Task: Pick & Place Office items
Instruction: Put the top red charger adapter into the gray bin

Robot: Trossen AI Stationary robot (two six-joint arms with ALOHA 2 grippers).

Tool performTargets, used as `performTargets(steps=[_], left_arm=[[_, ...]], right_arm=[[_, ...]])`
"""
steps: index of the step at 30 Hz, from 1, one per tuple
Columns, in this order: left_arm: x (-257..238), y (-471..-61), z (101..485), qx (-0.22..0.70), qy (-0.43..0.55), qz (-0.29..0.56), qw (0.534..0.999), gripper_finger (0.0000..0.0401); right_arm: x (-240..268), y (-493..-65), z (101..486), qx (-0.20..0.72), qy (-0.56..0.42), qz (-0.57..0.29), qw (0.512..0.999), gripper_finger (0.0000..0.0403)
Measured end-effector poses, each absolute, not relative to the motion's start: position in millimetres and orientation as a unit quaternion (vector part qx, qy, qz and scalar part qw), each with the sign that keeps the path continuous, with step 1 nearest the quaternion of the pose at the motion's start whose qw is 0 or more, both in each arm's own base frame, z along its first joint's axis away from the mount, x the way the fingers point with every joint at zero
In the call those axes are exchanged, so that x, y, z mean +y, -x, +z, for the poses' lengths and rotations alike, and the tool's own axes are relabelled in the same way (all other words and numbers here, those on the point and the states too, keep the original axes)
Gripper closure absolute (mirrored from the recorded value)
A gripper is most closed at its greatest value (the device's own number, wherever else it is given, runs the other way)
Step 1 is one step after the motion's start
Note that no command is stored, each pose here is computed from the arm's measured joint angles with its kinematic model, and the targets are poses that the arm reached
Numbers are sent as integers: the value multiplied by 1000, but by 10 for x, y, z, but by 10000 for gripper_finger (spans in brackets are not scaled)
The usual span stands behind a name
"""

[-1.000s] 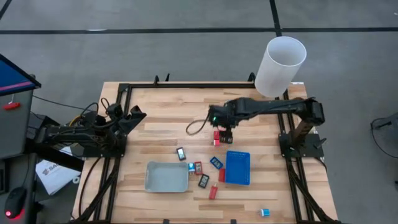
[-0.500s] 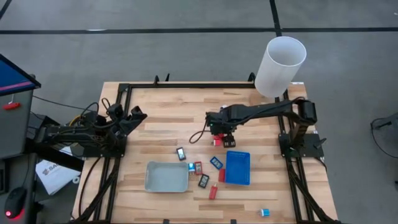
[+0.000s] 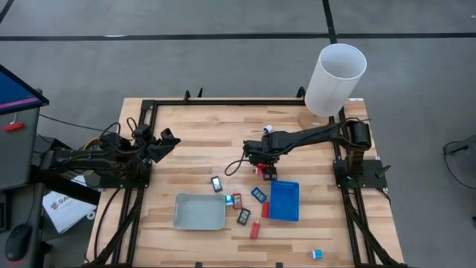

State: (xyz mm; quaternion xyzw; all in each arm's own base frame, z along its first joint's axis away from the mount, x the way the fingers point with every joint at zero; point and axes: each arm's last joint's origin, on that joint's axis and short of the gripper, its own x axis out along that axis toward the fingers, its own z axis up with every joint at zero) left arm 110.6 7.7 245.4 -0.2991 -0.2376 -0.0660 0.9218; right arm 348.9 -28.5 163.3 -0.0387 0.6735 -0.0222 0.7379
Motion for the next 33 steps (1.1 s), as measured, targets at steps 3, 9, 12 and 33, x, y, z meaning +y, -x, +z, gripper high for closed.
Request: performTargets(steps=[3,9,12,33], left_arm=[[78,-1114,2453,-237,299,-66,922,212],[78,-1122,2446,-234,303,-66,922,212],[78,-1119,2449,-235,303,-66,921,212],[80,-1132,2440,-230,307,-65,921,215]], right_arm=[[-286,-3508,1600,672,42,-26,738,136],[-287,-3553,1509,671,39,-27,740,136],[-290,-3594,1482,662,39,-27,748,136],[-293,-3612,1483,646,-47,-103,755,200]])
